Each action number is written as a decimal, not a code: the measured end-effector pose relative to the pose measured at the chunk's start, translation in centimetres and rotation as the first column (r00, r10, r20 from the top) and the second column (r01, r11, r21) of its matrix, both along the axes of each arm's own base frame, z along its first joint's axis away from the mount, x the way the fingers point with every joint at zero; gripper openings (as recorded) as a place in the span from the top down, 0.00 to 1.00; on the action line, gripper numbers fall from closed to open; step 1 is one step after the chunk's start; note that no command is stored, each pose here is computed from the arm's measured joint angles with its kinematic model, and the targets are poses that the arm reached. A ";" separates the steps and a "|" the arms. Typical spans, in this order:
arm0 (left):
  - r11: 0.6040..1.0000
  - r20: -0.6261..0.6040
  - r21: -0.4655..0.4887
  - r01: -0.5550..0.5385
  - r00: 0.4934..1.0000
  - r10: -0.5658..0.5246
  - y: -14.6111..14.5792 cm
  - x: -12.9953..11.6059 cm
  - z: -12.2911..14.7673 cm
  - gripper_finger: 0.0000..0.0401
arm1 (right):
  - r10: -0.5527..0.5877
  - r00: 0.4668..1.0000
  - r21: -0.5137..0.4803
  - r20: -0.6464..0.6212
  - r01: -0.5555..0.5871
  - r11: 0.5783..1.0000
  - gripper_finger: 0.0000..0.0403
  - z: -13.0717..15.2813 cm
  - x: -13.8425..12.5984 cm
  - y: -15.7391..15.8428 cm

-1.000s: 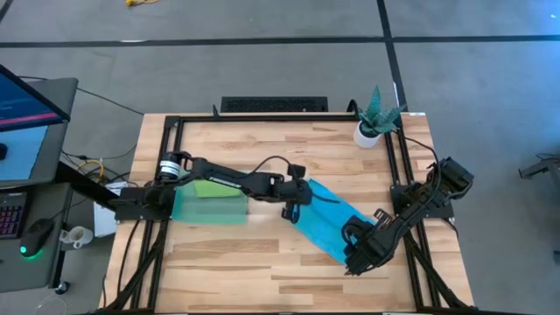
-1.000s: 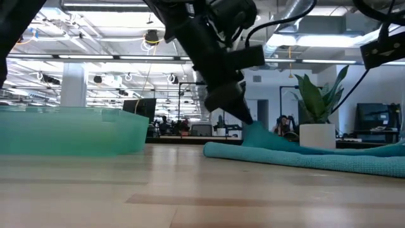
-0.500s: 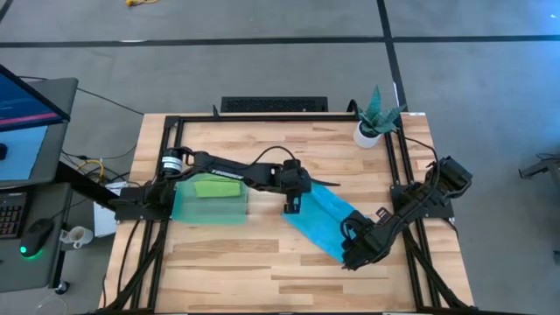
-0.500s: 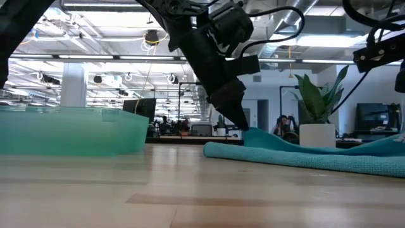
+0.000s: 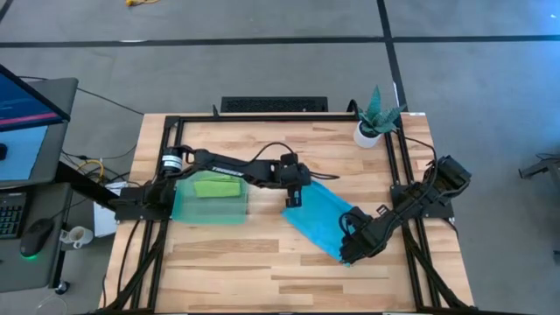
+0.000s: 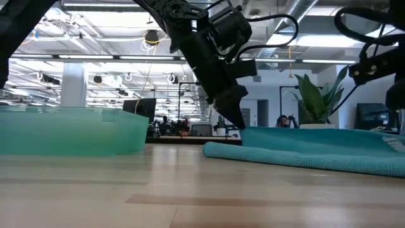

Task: Roll microfiber towels into tight, uniform cylinder then place into a basket
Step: Fold the blue towel

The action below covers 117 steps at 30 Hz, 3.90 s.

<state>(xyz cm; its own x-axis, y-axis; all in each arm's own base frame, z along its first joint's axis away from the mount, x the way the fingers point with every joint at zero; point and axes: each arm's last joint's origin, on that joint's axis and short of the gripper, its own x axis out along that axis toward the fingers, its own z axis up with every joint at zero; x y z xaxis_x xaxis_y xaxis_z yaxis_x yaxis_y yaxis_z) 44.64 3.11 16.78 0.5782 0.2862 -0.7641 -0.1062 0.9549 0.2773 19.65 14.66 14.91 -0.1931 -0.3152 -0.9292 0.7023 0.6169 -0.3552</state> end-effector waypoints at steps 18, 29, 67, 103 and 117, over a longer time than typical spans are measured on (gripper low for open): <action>0.996 0.020 -0.080 0.027 0.999 -0.026 0.9 0.0 0.0 1.00 | 0.016 1.000 -0.011 -0.012 -0.016 1.000 0.73 -0.3 -0.6 0.2; 0.997 0.010 -0.046 0.065 0.998 -0.064 1.4 0.0 0.0 1.00 | 0.014 1.000 -0.009 -0.014 -0.014 1.000 0.62 -0.3 -0.6 0.3; 0.961 0.069 -0.203 0.188 0.982 -0.177 -5.3 -0.4 1.9 0.55 | 0.236 0.959 -0.152 0.158 -0.212 0.965 0.60 3.8 -0.8 3.9; 0.908 -0.115 0.418 -0.017 0.991 0.072 -1.9 -3.8 -3.7 0.55 | 0.257 0.924 -0.216 0.283 -0.200 0.956 0.65 3.0 0.8 3.0; 0.995 0.160 -0.078 0.063 0.986 -0.050 -9.2 -2.4 -1.2 0.55 | 0.264 0.918 -0.242 0.297 -0.195 0.951 0.66 3.0 0.7 3.0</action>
<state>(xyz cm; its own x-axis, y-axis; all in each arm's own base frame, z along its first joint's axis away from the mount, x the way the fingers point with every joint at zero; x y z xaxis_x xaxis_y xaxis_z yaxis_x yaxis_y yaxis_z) 42.21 -6.13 15.56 0.7070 0.1889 -0.6815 -0.0872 0.9796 0.1811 20.35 17.70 17.91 0.2054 -0.5032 -0.8394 0.6473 0.7131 -0.2691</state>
